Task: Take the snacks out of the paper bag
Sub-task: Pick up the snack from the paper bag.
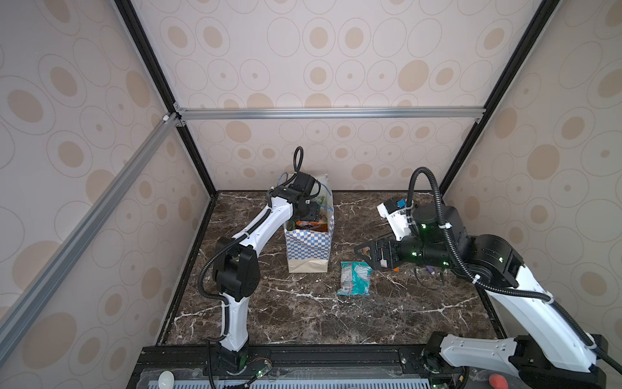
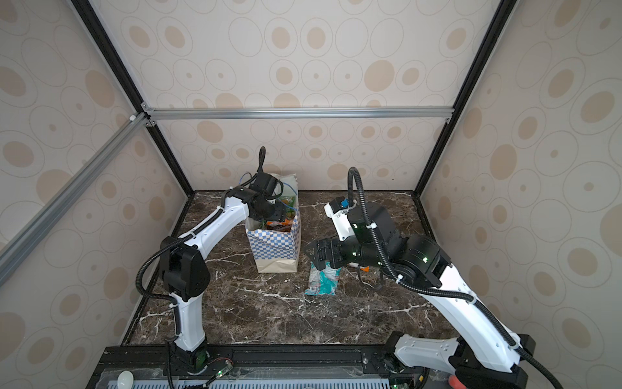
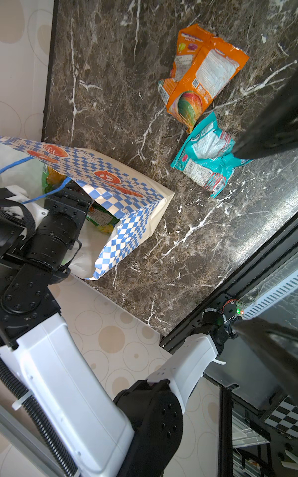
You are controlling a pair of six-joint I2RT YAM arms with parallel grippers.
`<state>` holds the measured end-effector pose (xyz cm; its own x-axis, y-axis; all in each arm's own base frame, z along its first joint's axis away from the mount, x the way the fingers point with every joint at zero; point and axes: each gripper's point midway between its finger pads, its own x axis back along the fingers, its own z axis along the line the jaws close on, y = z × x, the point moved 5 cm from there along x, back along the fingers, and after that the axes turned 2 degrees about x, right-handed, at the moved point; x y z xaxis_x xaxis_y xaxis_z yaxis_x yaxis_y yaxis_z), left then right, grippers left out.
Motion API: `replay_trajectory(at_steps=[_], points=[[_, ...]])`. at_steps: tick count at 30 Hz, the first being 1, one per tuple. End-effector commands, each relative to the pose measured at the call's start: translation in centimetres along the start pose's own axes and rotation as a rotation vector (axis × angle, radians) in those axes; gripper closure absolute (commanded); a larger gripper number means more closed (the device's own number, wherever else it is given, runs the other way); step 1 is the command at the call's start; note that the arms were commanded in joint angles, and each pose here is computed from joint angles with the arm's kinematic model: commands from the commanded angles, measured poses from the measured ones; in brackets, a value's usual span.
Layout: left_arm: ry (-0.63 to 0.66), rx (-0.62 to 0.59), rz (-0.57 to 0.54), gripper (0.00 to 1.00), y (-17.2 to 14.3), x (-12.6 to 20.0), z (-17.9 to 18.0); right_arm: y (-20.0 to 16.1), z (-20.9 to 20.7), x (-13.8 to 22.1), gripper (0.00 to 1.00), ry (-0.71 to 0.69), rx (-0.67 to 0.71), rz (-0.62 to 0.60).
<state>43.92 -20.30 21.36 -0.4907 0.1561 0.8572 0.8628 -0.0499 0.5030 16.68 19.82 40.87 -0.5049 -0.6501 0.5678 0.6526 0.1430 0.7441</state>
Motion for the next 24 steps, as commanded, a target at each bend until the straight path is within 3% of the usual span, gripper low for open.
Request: replay_trajectory(at_steps=[1,9,13,24], points=[[0.052,-0.024,0.042,0.16,-1.1,-1.5,0.9,-0.1,0.1,0.2,0.0,0.007,0.001,-0.006],[0.095,-0.045,0.132,0.02,-3.2,-5.1,1.4,-0.1,0.0,0.3,0.0,0.002,0.004,-0.008],[0.103,-0.049,0.159,0.02,-4.1,-6.2,1.7,-0.2,0.0,0.1,0.0,0.003,0.004,-0.003],[0.086,-0.071,0.368,0.02,-10.8,-9.6,2.3,-0.2,0.1,-0.5,0.0,0.009,0.0,0.013]])
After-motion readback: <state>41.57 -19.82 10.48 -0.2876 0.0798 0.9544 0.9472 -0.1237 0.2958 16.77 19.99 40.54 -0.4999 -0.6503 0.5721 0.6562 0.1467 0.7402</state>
